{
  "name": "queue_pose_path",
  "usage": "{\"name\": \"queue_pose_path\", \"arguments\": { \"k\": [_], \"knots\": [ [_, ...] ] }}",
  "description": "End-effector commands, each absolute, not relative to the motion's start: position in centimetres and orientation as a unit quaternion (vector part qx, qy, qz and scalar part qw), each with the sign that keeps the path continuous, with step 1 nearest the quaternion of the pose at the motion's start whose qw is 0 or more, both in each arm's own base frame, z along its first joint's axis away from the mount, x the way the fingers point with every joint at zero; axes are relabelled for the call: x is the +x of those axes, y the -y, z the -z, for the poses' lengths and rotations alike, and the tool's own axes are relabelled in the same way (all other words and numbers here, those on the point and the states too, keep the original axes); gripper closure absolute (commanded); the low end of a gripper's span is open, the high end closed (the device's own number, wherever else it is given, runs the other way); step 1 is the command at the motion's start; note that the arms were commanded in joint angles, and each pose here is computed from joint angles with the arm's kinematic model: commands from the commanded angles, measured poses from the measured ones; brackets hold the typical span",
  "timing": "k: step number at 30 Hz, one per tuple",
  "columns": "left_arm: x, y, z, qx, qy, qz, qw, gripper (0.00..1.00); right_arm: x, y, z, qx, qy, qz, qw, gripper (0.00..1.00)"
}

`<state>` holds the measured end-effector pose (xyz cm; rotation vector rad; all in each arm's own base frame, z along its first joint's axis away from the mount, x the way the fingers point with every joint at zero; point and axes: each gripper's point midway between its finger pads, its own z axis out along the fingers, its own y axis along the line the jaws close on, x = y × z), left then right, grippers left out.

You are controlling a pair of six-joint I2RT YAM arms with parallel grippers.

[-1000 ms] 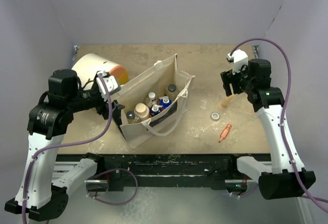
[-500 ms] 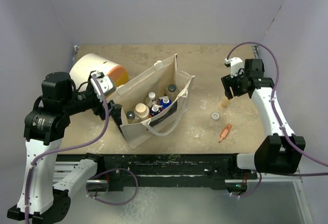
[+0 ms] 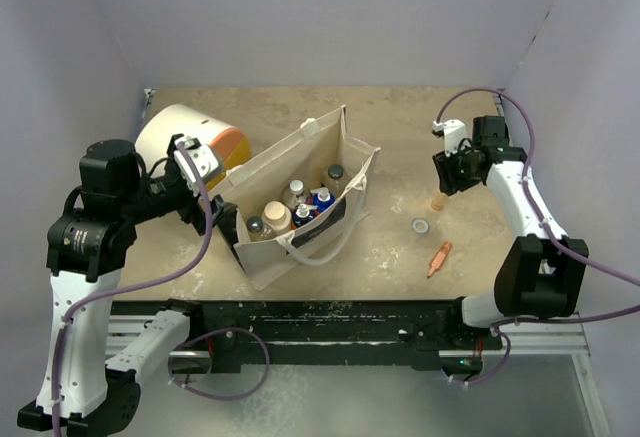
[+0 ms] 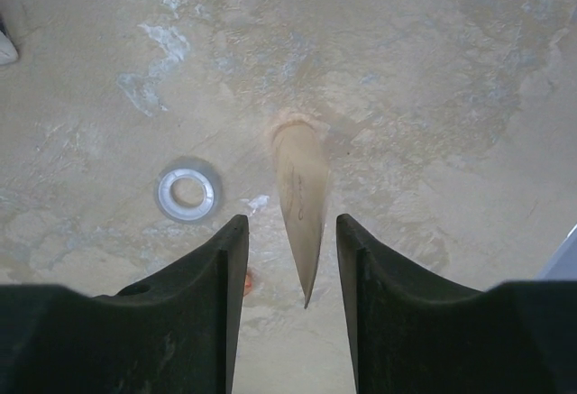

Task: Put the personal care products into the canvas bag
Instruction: Pick up the care product from the center of the board.

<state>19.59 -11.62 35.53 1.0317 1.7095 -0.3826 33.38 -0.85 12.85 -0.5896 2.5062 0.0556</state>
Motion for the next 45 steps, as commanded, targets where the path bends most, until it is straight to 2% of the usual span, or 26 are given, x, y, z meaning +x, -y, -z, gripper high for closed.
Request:
{"name": "queue_pose_path", "arguments": {
  "k": [1,9,15,21,33,39,45],
  "knots": [
    [20.4,11.3,-37.3,0.417,-0.707,0.147,0.552,0.02,34.5,0.6,-13.4,-0.233,-0.926,-0.029,0.295,0.56],
    [20.5,10.8,-37.5,0.406,-0.711,0.14,0.556,0.01,34.7,0.7,-13.5,-0.24,-0.927,-0.028,0.287,0.76],
    [20.8,10.6,-37.3,0.39,-0.72,0.138,0.557,0.01,34.4,0.7,-14.6,-0.244,-0.925,-0.026,0.29,0.87],
    [20.8,10.4,-36.6,0.393,-0.724,0.135,0.55,0.01,34.5,0.6,-18.1,-0.249,-0.912,-0.015,0.325,1.0],
    [20.0,10.7,-35.0,0.436,-0.727,0.143,0.511,0.04,32.0,-3.3,-31.5,-0.281,-0.839,-0.065,0.462,1.0],
    [19.2,9.9,-33.8,0.469,-0.733,0.125,0.476,0.05,29.9,-7.6,-38.6,-0.326,-0.77,-0.122,0.534,1.0],
    [18.5,10.0,-33.6,0.519,-0.708,0.119,0.463,0.05,28.2,-12.7,-44.0,-0.378,-0.699,-0.171,0.582,1.0]
  ]
}}
